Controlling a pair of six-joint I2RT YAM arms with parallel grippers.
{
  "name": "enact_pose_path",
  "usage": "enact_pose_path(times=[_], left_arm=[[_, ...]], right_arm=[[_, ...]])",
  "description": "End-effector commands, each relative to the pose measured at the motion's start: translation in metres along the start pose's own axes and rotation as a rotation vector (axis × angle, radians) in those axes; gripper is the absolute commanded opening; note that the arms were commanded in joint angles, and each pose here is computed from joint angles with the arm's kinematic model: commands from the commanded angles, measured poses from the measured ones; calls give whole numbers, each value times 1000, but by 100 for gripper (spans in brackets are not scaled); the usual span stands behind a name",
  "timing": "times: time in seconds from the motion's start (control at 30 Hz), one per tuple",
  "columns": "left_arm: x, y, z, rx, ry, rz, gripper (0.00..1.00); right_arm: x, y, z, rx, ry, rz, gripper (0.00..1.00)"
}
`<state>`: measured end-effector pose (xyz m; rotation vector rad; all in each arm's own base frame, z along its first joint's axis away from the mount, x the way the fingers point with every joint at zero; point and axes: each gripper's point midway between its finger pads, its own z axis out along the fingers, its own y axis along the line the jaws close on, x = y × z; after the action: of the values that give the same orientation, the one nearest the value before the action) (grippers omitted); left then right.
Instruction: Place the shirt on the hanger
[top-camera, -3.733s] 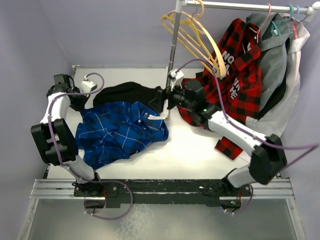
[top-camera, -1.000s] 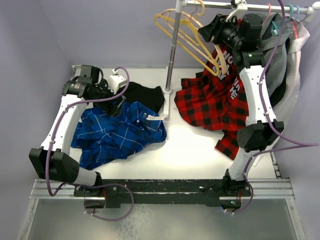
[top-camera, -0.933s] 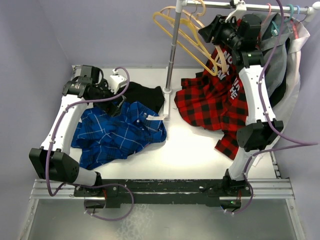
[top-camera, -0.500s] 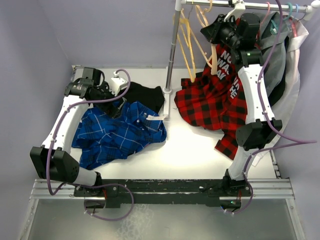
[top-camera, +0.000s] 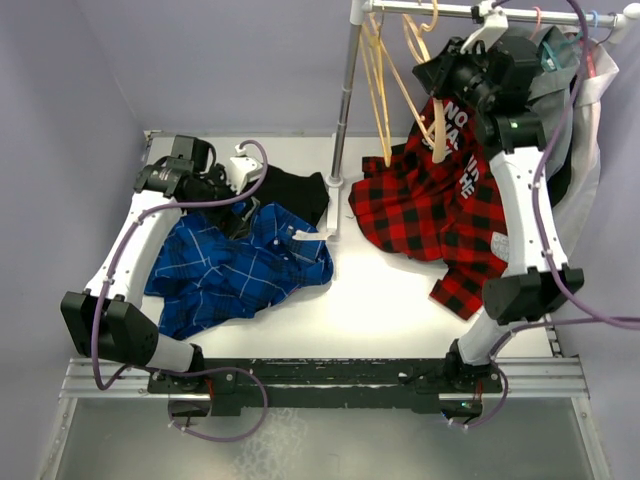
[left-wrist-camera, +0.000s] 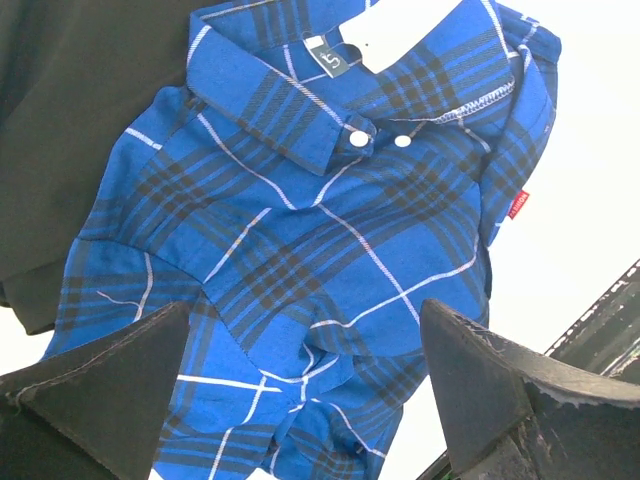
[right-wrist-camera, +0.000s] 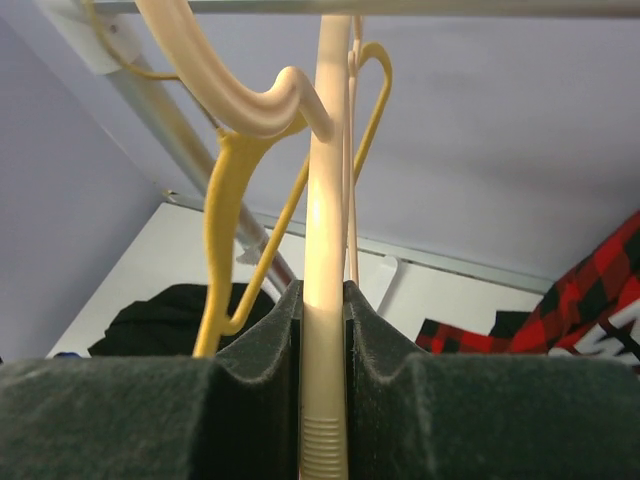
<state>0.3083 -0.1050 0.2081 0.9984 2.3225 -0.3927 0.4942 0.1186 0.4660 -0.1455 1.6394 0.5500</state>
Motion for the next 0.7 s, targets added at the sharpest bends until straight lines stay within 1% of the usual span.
enact_pose_path(times=[0.0,0.03,0.1,0.13,0.17,0.23,0.33,0.43,0.57,0.67], left_arm=[[-18,-25,-7,120,-74,49,99],[-23,-36,-11,173,-106,69,99],[-34,-52,-18,229,-181,97,99],[-40,-55,-18,227,-205,96,99],[-44,-53,-15,198,-203,86,99],[-50,-54,-1,146,-165,53,99],[-56,-60,34,6,-70,27,99],[-53,-57,68,-139,20,-42,99],[-48,-52,103,-200,64,-113,99],[-47,-33,116,-294,78,-125,100]], right_arm=[[-48,22,-48,10,-146,-72,0],[-46,22,-51,14,-144,-74,0],[-44,23,-59,23,-148,-73,0],[-43,22,-64,34,-150,-71,0],[-39,21,-67,48,-143,-69,0],[-36,20,-77,69,-137,-64,0],[-26,21,-93,86,-120,-57,0],[-15,25,-123,111,-120,-53,0],[17,29,-168,142,-93,-48,0],[40,32,-201,160,-57,-59,0]])
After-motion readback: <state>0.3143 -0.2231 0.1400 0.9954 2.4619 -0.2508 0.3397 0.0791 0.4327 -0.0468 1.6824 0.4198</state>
